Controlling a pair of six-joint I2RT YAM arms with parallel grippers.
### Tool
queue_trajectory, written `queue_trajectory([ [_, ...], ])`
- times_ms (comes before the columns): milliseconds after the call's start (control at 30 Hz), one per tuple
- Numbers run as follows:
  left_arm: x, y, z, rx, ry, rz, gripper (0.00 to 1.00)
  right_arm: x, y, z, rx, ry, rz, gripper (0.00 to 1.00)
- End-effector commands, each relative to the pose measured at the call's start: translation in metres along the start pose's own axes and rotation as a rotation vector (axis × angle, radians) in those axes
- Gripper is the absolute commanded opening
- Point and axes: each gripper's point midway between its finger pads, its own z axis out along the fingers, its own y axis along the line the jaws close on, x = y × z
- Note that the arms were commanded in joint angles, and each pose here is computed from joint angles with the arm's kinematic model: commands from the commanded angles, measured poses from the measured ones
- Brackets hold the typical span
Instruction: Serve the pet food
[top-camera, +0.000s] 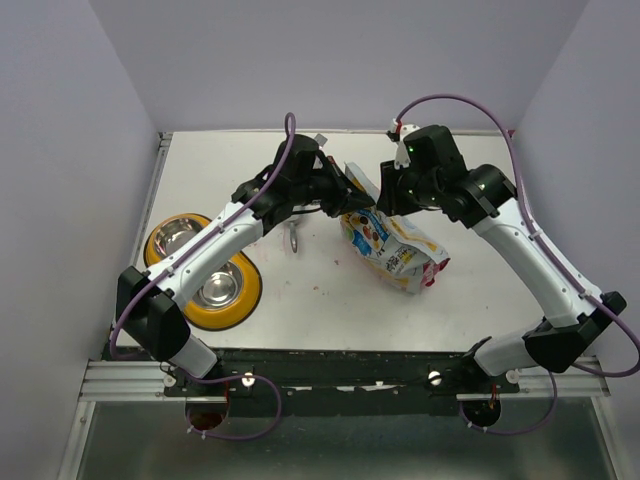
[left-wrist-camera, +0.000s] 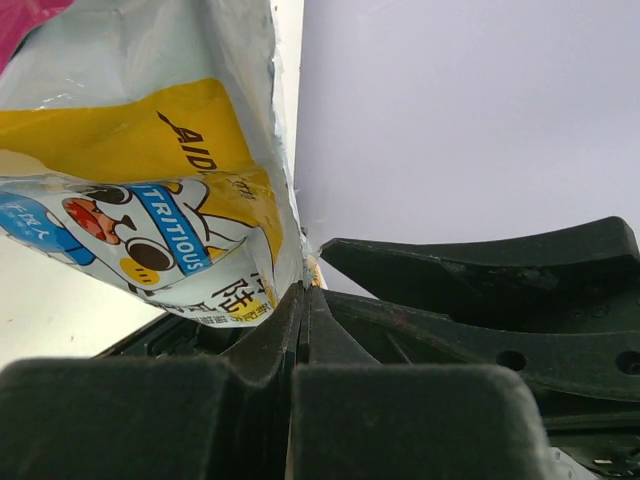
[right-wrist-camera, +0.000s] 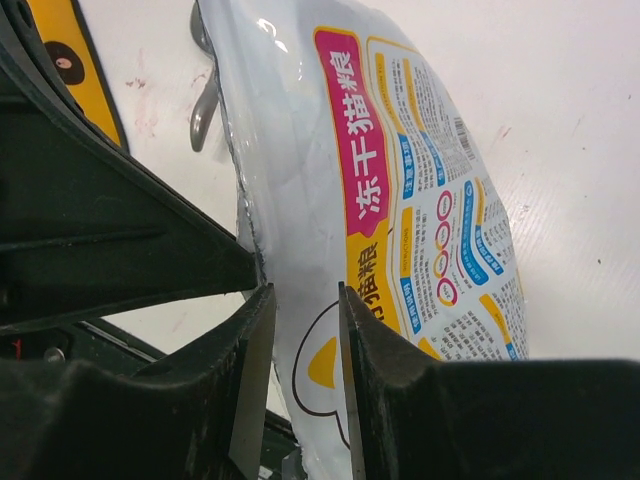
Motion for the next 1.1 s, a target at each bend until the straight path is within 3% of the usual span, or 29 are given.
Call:
queue_trajectory([
  [0,0.001,-0.015,-0.001,0.056,0.012,0.028,0.00,0.014,0.006,0.003,-0.054,0.040,-0.019,0.39],
  [267,0.001,-0.018,0.001,0.053,0.015,0.021,0.00,0.025,0.013,0.003,-0.108,0.055,-0.021,0.40],
  [767,0.004,-0.019,-0.001,0.050,0.020,0.018,0.00,0.006,0.020,-0.003,-0.132,-0.001,-0.007,0.42],
  [1067,0.005,-0.017,-0.001,0.034,0.021,0.005,0.00,0.011,-0.002,0.008,-0.014,-0.005,-0.032,0.41],
])
